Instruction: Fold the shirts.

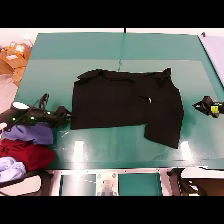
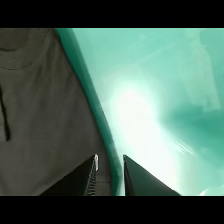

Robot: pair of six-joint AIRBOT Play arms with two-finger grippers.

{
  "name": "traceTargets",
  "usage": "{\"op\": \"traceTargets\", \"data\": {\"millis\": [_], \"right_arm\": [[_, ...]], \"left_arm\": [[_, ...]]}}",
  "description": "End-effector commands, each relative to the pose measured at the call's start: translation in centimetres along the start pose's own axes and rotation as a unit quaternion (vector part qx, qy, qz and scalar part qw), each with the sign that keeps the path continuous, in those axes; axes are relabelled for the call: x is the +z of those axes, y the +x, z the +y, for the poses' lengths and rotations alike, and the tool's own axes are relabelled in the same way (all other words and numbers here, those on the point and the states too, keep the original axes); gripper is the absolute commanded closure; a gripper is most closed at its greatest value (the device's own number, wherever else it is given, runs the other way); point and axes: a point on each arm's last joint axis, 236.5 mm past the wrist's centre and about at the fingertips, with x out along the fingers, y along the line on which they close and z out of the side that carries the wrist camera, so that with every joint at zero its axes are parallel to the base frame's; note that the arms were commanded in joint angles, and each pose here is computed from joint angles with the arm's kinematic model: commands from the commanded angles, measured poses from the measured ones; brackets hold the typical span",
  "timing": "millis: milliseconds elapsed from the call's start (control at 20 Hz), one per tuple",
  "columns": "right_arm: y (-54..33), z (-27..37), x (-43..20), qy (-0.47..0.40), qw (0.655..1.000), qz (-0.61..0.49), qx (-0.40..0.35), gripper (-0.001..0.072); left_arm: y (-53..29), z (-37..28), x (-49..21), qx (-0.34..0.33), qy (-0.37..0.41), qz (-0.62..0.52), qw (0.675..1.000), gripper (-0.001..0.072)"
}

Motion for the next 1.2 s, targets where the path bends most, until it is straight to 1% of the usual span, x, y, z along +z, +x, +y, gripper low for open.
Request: {"op": "traceTargets", "data": {"millis": [0, 100, 200, 250, 300, 350, 400, 450, 500, 600, 650, 850, 1000, 1100, 1150], "right_arm": [[0.1, -0.1, 0.1, 0.000, 1.000, -0.002, -0.002, 0.0424], [0.1, -0.1, 0.0, 0.005, 1.000, -0.001, -0.001, 0.0420], [0.1, -0.1, 0.0, 0.006, 1.000, -0.001, -0.001, 0.0419], [0.1, -0.1, 0.0, 0.006, 1.000, -0.001, -0.001, 0.0419], [0.1, -0.1, -0.1, 0.005, 1.000, 0.000, -0.002, 0.0419], [0.1, -0.1, -0.2, 0.005, 1.000, 0.003, -0.001, 0.0419], [0.3, -0.1, -0.6, 0.007, 1.000, 0.012, 0.003, 0.0417], [0.7, -0.1, -1.0, 0.010, 1.000, 0.023, 0.007, 0.0371], [1.2, -0.3, -1.4, 0.015, 0.999, 0.033, 0.009, 0.0299], [2.0, -0.7, -2.1, 0.023, 0.998, 0.049, 0.014, 0.0297], [2.3, -0.7, -2.6, 0.025, 0.998, 0.060, 0.018, 0.0273], [3.5, -0.9, -5.1, 0.034, 0.994, 0.095, 0.029, 0.0269], [5.0, -1.3, -6.0, 0.049, 0.994, 0.088, 0.030, 0.0273], [6.1, 0.2, -7.8, 0.056, 0.989, 0.127, 0.058, 0.0286], [6.2, 1.0, -9.1, 0.050, 0.984, 0.155, 0.069, 0.0315]], "left_arm": [[3.0, 0.2, -3.1, -0.015, 0.005, 0.062, 0.998, 0.0163], [3.1, -0.2, -5.3, -0.030, 0.016, 0.110, 0.993, 0.0299], [2.2, -0.1, -4.7, -0.028, 0.028, 0.115, 0.993, 0.0301], [1.6, -0.1, -3.7, -0.026, 0.034, 0.105, 0.994, 0.0348], [1.1, -0.2, -2.4, -0.027, 0.036, 0.089, 0.995, 0.0563], [0.8, -0.4, -1.2, -0.025, 0.042, 0.072, 0.996, 0.0684], [0.7, -0.5, -0.2, -0.020, 0.048, 0.056, 0.997, 0.0683], [0.7, -0.4, 0.6, -0.015, 0.052, 0.042, 0.998, 0.0683], [0.7, -0.4, 1.0, -0.012, 0.053, 0.036, 0.998, 0.0683], [0.6, -0.3, 0.9, -0.011, 0.057, 0.039, 0.998, 0.0683], [0.6, -0.3, 0.9, -0.011, 0.059, 0.039, 0.997, 0.0684], [0.6, -0.5, 0.9, -0.014, 0.058, 0.039, 0.997, 0.0683], [0.6, -0.5, 0.9, -0.014, 0.059, 0.039, 0.997, 0.0683], [0.6, -0.5, 1.0, -0.014, 0.058, 0.037, 0.998, 0.0683], [0.6, -0.6, 0.9, -0.015, 0.058, 0.038, 0.997, 0.0683]]}}
